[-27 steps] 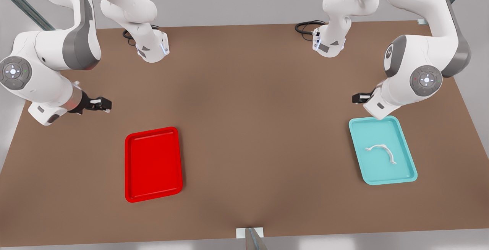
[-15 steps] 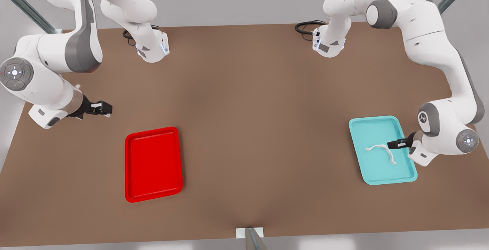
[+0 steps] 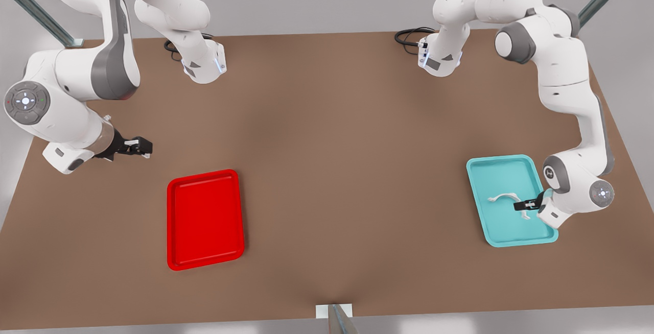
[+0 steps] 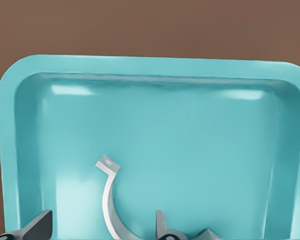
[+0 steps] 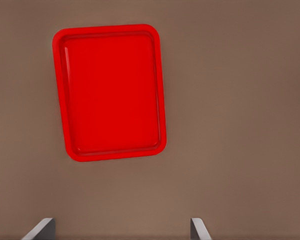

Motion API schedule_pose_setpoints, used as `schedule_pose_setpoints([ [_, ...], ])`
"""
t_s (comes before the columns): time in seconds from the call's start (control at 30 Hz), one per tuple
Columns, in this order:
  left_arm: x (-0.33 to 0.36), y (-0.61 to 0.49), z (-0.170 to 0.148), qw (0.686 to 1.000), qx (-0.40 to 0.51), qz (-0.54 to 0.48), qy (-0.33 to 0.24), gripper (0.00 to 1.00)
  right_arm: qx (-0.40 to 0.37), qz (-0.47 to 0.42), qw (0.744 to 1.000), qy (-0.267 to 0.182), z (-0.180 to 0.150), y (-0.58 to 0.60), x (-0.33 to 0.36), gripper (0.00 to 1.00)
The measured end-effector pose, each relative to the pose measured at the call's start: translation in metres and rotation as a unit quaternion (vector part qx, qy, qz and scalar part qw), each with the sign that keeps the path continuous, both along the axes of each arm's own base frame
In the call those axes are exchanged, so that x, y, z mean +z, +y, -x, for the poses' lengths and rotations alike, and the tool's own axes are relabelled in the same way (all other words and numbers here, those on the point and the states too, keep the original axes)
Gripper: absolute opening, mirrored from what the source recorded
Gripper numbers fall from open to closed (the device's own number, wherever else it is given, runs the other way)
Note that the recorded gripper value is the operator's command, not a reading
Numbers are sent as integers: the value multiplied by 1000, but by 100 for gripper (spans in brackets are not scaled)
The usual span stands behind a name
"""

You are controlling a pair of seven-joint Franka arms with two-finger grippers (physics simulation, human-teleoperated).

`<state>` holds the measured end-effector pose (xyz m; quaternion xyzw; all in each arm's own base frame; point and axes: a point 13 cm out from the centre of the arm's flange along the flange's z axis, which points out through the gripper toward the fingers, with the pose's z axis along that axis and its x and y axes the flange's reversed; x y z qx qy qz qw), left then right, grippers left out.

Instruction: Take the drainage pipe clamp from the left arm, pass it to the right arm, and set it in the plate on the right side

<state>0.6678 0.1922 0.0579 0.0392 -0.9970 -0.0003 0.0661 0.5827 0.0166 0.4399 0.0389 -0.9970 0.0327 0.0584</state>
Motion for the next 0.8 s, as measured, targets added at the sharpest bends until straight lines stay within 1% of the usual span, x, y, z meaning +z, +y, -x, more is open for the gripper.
schedule_pose_setpoints([
  [0.13, -19, 1, 3, 1000, -6, 8, 0, 100, 0, 0, 1000, 0, 0, 0, -1, 100],
  [0.3, -23, 0, 1, 1000, 5, 7, -5, 100, 1, 0, 1000, 0, 0, 0, -1, 100],
  [0.33, -22, 0, 1, 1000, 8, 6, -6, 88, 1, 0, 1000, 0, 0, 1, -1, 100],
  [0.4, -22, 0, 0, 1000, 12, 5, -8, 51, 1, 0, 1000, 0, 0, 1, -2, 100],
  [0.43, -22, 1, -1, 1000, 14, 4, -9, 47, 1, -1, 1000, 0, 0, 1, -2, 100],
  [0.47, -21, 1, -1, 1000, 16, 3, -9, 46, 1, 0, 1000, 1, 0, 1, -3, 100],
  [0.7, -21, -1, -3, 1000, 27, 1, -12, 46, 1, 0, 1000, 3, 0, 1, -6, 100],
  [0.8, -20, -1, -4, 999, 32, 1, -13, 35, 1, 0, 1000, 2, 0, 1, -6, 100],
])
